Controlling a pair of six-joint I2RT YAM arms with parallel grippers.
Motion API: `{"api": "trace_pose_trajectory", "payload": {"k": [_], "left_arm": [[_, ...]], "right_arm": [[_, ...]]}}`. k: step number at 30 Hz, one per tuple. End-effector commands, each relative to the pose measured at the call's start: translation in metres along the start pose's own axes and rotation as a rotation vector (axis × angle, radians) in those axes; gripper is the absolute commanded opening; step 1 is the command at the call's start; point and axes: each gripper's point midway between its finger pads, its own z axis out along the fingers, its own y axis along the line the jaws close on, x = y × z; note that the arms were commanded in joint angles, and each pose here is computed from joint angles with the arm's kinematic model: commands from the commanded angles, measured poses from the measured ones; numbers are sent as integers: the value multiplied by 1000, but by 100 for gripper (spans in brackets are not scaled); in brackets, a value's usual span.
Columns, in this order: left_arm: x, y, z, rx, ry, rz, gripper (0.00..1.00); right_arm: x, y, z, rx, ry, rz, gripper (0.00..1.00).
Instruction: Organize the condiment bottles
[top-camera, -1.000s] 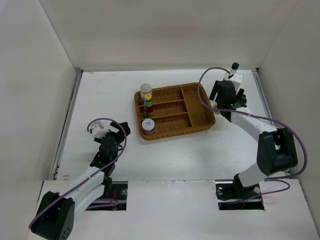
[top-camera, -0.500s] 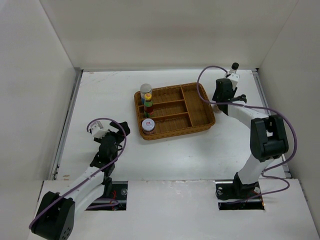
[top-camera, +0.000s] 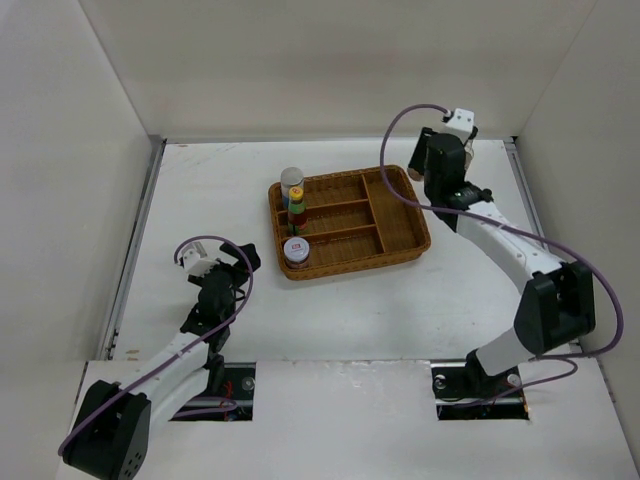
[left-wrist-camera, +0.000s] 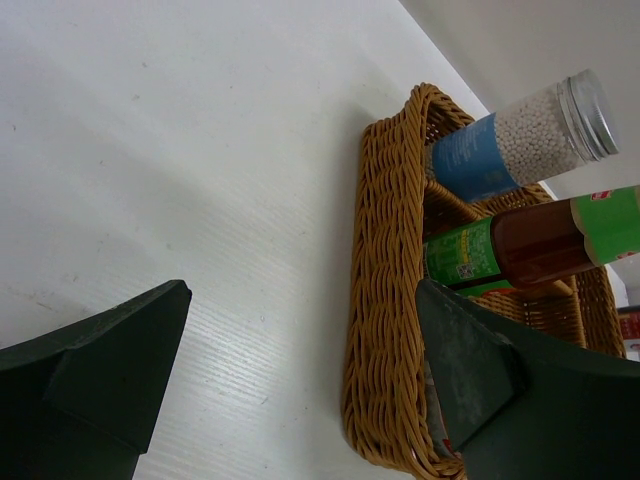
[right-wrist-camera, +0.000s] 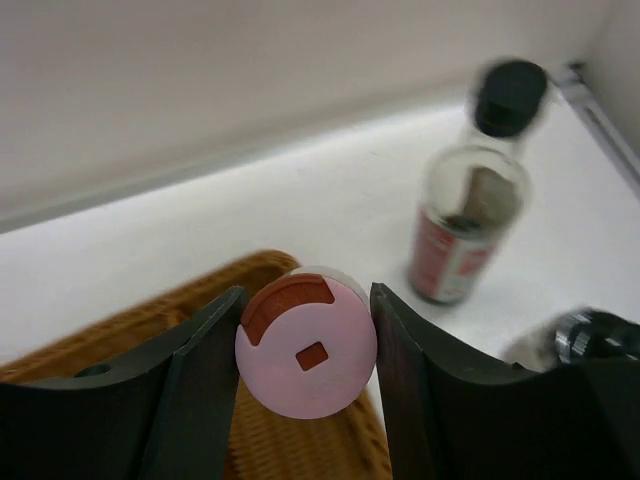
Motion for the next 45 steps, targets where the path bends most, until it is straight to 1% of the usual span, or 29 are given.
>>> {"api": "trace_pose_trajectory", "payload": {"k": [1,4,8,16,24,26,27,28,30,31,32,34,37,39,43,45], "left_arm": [[-9,-11,0,42,-32,-40,100],[-9,-10,0,41,-33,-40,100],[-9,-10,0,40,-34,-40,100],[-9,-10,0,40,-32,-40,100],[-7,-10,0,41,-27,-37,100],[-7,-10,0,43,-26,-37,100],[-6,-11,0,44,-25,-37,100],[-6,-11,0,44,-23,-36,100],[-6,-11,0,43,-22,-35,100],[-6,-11,0,44,-23,-36,100],[-5,-11,0,43,-20,-34,100],[-5,-12,1,45,-20,-35,100],[-5,-12,1,46,-19,-34,100],[-4,-12,1,46,-17,-33,100],[-3,-13,0,48,-15,-33,100],[-3,-12,1,46,-13,-31,100]], "right_arm": [[-15,45,12,-99,-42,-8,45],[-5,65,25,-124,-23,-27,45],[15,82,36,-148,15,-47,45],[76,95,57,-181,124,-65,45],[94,102,71,-182,142,-73,47],[98,102,73,-177,147,-77,49],[99,102,73,-177,149,-76,52],[100,101,73,-175,151,-76,58],[97,99,71,-173,145,-78,71],[93,99,68,-177,139,-74,76],[88,99,65,-184,134,-70,80],[73,97,56,-192,114,-59,85],[45,92,39,-201,72,-41,86],[21,80,30,-186,30,-22,86],[-21,26,26,-69,-46,3,86],[-32,-5,29,11,-57,0,86]]}}
